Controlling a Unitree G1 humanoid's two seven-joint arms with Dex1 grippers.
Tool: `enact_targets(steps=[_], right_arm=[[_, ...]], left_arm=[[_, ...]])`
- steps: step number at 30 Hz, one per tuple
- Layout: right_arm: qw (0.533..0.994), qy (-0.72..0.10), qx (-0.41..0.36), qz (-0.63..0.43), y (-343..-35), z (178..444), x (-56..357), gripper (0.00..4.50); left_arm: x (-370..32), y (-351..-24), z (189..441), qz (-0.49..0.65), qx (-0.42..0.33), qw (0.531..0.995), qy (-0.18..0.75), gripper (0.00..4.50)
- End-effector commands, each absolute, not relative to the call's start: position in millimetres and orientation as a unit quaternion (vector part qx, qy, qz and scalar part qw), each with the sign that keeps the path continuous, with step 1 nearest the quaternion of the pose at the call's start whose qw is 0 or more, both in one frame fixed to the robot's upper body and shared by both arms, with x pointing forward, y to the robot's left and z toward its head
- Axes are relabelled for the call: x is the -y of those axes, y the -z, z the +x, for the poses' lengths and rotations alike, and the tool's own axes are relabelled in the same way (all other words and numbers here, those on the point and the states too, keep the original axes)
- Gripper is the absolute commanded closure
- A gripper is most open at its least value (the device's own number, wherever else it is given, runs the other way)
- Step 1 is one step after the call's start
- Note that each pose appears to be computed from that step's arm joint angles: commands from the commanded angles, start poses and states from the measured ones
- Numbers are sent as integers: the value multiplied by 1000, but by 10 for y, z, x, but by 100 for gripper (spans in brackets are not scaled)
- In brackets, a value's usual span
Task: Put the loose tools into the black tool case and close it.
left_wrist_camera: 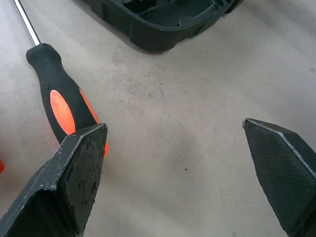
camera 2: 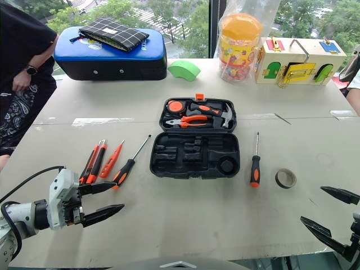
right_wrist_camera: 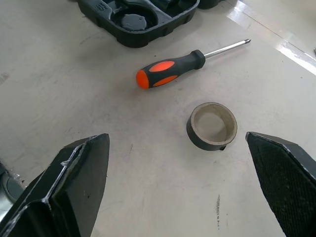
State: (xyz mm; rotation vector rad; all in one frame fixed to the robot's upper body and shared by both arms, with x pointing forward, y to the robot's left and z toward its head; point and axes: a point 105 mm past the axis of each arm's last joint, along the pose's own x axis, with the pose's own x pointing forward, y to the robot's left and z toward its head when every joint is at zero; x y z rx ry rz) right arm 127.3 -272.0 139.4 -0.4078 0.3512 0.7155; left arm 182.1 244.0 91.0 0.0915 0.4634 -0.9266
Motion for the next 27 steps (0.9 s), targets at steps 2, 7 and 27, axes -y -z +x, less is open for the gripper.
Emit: enact_targets(steps=[2,7,27], right_arm=[[901,-370,-111,-199,-1573,1487,2588,0],[890,-421,-60,-164,-1726,1681,2295,0],[851,-501,-13,-157,-1890,1823,1795,0]], left_arm=[[-2364,-1132,1901,-8,-169,892,420,3],[-2440,-1355,1950,-73,-128,922,359,3],[-2121,-619,2285,65,-204,962,167,176]])
